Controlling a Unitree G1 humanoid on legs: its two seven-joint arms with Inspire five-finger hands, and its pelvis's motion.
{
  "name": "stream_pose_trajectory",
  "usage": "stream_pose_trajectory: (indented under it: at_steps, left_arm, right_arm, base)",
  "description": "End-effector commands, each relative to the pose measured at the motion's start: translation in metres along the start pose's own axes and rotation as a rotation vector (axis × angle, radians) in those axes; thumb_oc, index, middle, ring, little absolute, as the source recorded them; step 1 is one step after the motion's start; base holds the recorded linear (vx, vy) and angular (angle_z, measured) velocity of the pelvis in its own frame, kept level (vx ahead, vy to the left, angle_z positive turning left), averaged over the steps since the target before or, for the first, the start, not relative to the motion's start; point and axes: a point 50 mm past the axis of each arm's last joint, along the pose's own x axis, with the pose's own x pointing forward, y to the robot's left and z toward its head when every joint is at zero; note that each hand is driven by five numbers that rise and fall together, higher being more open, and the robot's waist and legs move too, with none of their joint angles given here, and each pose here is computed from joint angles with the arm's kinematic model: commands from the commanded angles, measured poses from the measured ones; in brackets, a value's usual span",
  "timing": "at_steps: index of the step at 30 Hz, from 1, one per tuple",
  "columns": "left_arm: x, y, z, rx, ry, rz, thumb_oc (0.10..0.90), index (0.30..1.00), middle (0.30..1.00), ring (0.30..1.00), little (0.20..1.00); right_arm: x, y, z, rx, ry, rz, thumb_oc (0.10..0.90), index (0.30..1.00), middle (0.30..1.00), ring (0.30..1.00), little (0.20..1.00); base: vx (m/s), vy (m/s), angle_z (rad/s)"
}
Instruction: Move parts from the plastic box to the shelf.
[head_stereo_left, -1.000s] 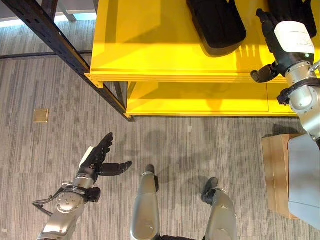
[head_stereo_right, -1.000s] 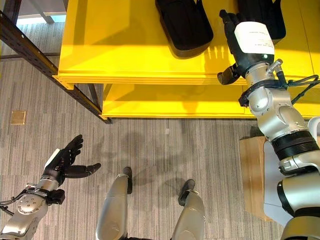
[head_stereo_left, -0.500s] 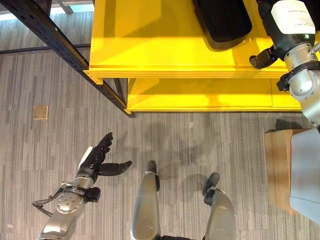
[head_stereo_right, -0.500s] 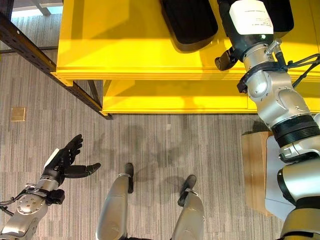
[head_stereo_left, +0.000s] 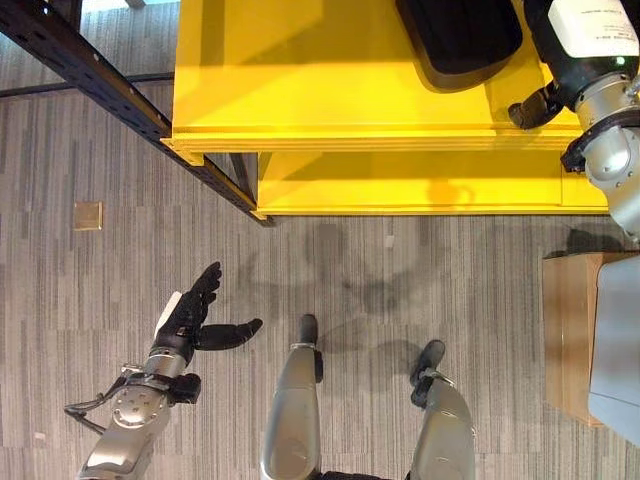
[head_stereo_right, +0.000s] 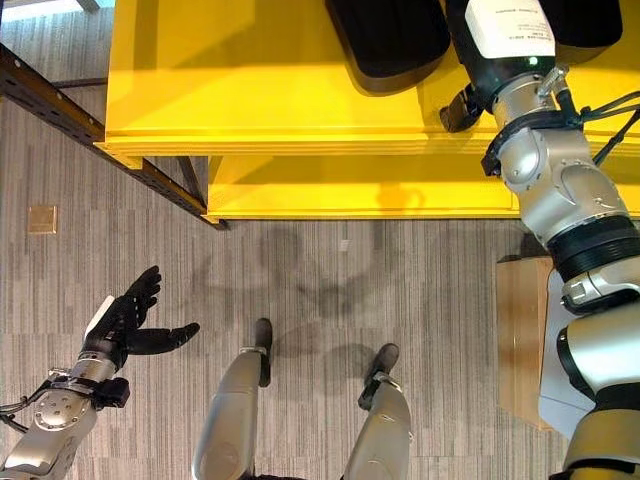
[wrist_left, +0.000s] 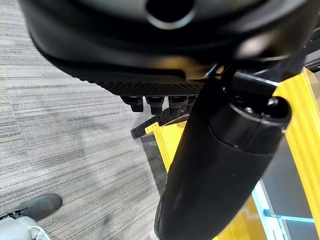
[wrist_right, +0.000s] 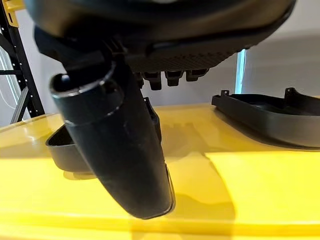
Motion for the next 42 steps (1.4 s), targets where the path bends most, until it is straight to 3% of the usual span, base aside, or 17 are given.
stream_pose_trajectory:
  at_steps: [1, 14, 25, 30, 42]
  left_arm:
    - [-0.011, 0.007, 0.019, -0.032, -0.132, 0.051, 0.9, 1.0, 1.0, 1.0, 1.0]
    - [-0.008, 0.004, 0.022, -0.046, -0.153, 0.067, 0.9, 1.0, 1.0, 1.0, 1.0]
    - [0.006, -0.011, 0.03, -0.039, -0.186, -0.015, 0.9, 1.0, 1.0, 1.0, 1.0]
    - [0.007, -0.016, 0.022, -0.058, -0.155, -0.034, 0.9, 1.0, 1.0, 1.0, 1.0]
    - [0.0, -0.013, 0.005, -0.133, -0.102, 0.041, 0.9, 1.0, 1.0, 1.0, 1.0]
  right_arm:
    - [0.019, -0.086, 0.001, -0.032, -0.002, -0.299, 0.9, 1.0, 1.0, 1.0, 1.0]
    - [0.024, -0.086, 0.009, -0.034, -0.01, -0.305, 0.9, 1.0, 1.0, 1.0, 1.0]
    - [0.015, -0.044, 0.011, 0.093, 0.001, -0.242, 0.9, 1.0, 1.0, 1.0, 1.0]
    - [0.003, -0.007, 0.008, 0.132, 0.025, -0.153, 0.9, 1.0, 1.0, 1.0, 1.0]
    - [-0.011, 0.005, -0.013, 0.094, 0.081, -0.097, 0.9, 1.0, 1.0, 1.0, 1.0]
  base:
    - [0.04, 0.005, 0.02]
    - [0.04, 0.006, 0.04]
    - [0.1, 0.106, 0.05]
    - [0.21, 0.33, -0.2]
    - [0.16, -0.116, 0.02]
